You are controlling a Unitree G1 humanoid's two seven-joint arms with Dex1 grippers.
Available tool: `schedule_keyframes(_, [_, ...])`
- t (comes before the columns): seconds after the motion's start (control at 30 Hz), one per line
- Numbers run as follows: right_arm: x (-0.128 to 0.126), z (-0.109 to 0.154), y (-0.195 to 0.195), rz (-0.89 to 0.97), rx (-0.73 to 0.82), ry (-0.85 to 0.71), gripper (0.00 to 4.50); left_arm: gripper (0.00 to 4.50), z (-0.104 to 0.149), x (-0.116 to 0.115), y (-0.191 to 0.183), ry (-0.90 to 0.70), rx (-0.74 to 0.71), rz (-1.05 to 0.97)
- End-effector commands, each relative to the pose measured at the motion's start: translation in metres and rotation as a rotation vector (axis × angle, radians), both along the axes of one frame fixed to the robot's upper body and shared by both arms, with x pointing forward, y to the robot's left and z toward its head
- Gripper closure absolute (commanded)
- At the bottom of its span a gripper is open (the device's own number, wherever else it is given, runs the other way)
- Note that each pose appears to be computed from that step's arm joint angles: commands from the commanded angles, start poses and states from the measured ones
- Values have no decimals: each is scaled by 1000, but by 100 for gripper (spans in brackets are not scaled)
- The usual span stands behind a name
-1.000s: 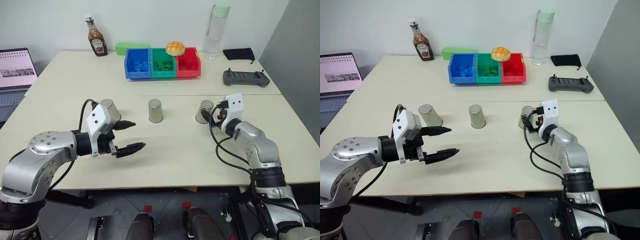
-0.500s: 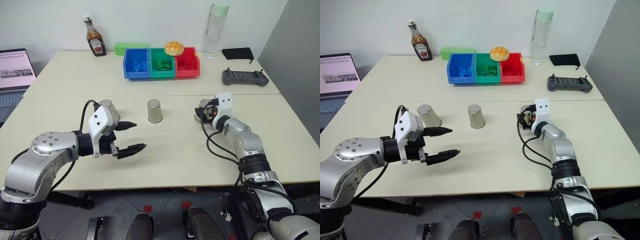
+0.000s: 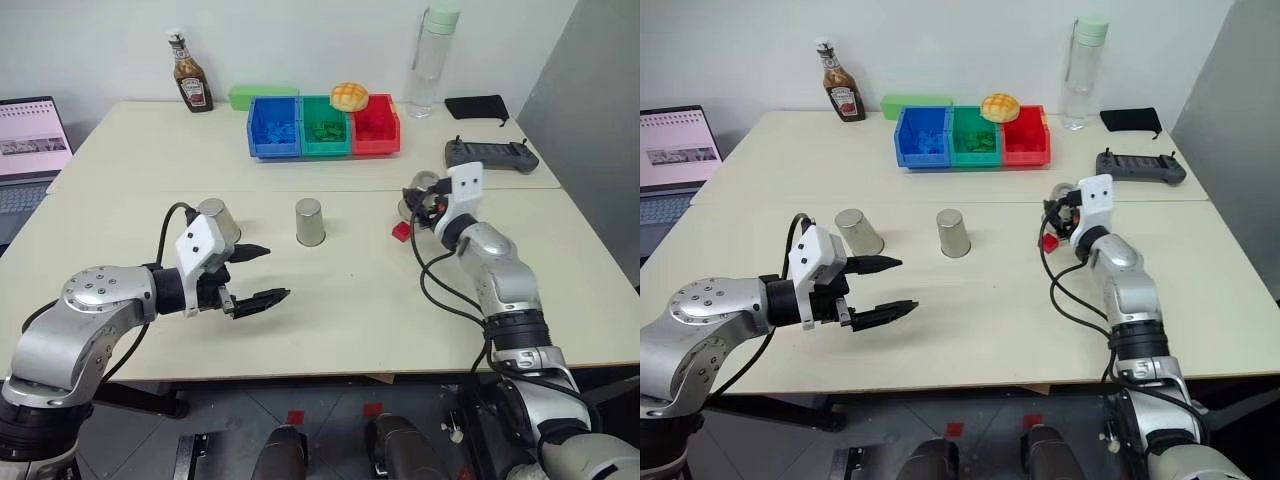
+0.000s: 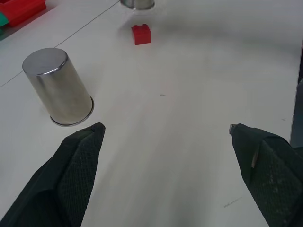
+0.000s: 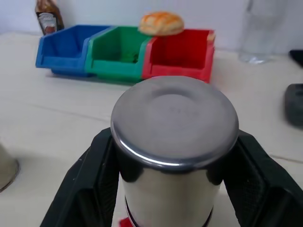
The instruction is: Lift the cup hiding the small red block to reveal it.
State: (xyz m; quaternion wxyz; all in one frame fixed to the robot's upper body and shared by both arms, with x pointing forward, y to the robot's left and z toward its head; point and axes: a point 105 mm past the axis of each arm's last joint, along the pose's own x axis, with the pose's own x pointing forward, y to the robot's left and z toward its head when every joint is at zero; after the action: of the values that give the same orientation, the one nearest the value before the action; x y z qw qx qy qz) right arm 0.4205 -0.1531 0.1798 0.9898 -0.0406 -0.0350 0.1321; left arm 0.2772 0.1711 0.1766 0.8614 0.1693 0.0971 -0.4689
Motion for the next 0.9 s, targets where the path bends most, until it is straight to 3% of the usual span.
schedule_keyframes(0.03, [1,-1,-22,-142,-34,16,184,0,7,2,-3,-35,8,-24])
schedule_keyframes(0.3, [11,-29,-42,-280,37,165,184,0,8,6,-6,-43,17,-41])
schedule_keyframes(0.4, [11,-30,-45,-292,58,181,96,0,8,7,-4,-44,26,-40])
schedule_keyframes(0.57, [6,-1,-41,-276,92,87,2,0,9,9,-1,-53,25,-13])
schedule_keyframes(0.77, [-19,62,-28,-172,30,-137,2,0,13,11,1,-75,12,19])
schedule_keyframes(0.9, [-51,62,-8,75,-51,-113,2,0,17,15,3,-118,13,60])
